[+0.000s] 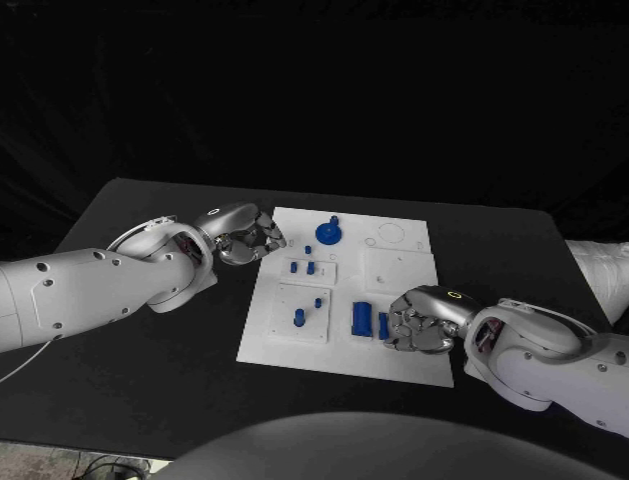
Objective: Assemble the parts on the task board
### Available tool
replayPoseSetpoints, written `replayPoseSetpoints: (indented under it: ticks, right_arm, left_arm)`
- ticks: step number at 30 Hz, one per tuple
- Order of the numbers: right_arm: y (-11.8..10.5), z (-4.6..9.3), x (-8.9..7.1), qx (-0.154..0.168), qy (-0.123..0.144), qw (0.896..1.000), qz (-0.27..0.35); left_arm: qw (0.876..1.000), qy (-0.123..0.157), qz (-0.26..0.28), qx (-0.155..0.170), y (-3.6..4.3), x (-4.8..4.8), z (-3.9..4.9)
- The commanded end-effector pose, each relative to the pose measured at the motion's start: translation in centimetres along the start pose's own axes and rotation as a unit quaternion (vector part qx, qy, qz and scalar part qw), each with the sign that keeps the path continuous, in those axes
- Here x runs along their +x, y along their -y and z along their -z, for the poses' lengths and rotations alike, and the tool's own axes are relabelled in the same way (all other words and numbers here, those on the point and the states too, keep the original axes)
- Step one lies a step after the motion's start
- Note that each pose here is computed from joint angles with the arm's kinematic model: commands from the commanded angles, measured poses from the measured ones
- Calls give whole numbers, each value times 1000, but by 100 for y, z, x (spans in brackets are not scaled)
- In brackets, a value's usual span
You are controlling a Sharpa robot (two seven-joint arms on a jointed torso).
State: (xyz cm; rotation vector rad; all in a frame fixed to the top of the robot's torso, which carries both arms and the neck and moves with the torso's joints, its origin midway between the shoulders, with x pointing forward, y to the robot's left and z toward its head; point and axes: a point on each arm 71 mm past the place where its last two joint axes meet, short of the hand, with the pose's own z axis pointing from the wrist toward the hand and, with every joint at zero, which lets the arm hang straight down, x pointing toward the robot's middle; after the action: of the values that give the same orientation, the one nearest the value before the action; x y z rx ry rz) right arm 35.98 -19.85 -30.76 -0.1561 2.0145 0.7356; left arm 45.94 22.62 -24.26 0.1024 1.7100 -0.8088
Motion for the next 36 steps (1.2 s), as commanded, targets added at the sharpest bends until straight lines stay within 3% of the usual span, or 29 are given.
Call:
replayPoseSetpoints:
  ticks: [1,10,36]
  right_arm:
    - [9,-8,15,4,-5,1000,0]
    - [48,-24,9,20,1,1000,-18]
    - [180,-57,102,95,-52,989,-104]
  left_arm:
    - [1000,2,2,6,16,3,-6]
    - [1000,-1,3,2,8,7,-3]
    - [1000,-6,4,1,13,18,-13]
